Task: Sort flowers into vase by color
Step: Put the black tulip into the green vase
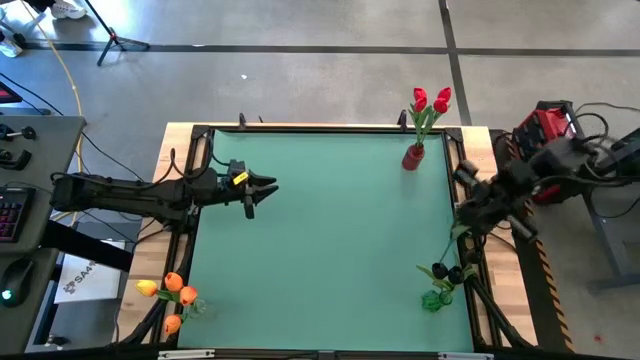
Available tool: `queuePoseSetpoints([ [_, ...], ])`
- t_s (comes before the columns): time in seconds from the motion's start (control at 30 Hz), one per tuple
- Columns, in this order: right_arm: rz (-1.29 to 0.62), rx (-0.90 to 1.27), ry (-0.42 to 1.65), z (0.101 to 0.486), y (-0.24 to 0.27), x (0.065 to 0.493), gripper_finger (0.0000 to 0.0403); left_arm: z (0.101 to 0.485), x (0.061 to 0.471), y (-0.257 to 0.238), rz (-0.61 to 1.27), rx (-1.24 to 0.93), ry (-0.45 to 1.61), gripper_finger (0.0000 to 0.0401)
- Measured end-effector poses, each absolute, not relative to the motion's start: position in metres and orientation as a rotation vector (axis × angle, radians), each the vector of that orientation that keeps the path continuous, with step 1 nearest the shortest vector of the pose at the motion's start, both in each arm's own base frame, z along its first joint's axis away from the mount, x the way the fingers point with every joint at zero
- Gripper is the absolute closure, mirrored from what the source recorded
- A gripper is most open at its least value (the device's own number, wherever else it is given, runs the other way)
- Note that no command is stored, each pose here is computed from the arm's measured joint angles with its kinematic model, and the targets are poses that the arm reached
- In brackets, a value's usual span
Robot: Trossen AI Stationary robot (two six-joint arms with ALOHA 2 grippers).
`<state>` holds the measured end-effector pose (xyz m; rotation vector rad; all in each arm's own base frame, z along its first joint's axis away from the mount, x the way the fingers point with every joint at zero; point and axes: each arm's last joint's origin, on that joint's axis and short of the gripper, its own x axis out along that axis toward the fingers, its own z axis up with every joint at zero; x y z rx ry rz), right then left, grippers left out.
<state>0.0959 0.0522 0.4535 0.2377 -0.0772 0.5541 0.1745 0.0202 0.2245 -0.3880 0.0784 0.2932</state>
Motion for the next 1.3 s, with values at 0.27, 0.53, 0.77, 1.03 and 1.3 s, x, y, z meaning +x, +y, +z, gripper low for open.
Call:
queuePoseSetpoints([
  [0.27,0.660,0.374,0.101,0.442,0.072,0.104,0.0403,0.224,0.174,0.020,0.304,-0.388,0.076,0.0275],
  [0.53,0.666,0.343,0.106,0.442,0.071,0.085,0.0403,0.224,0.174,0.020,0.305,-0.404,0.074,0.0275],
  [0.77,0.620,0.274,0.139,0.426,0.081,0.084,0.0403,0.224,0.174,0.020,0.305,-0.420,0.071,0.0275],
  [1.03,0.610,0.259,0.115,0.387,0.099,0.092,0.0403,0.224,0.174,0.021,0.312,-0.419,0.070,0.0275],
  [1.3,0.594,0.250,0.067,0.373,0.106,0.092,0.0403,0.225,0.174,0.023,0.337,-0.404,0.066,0.0275],
])
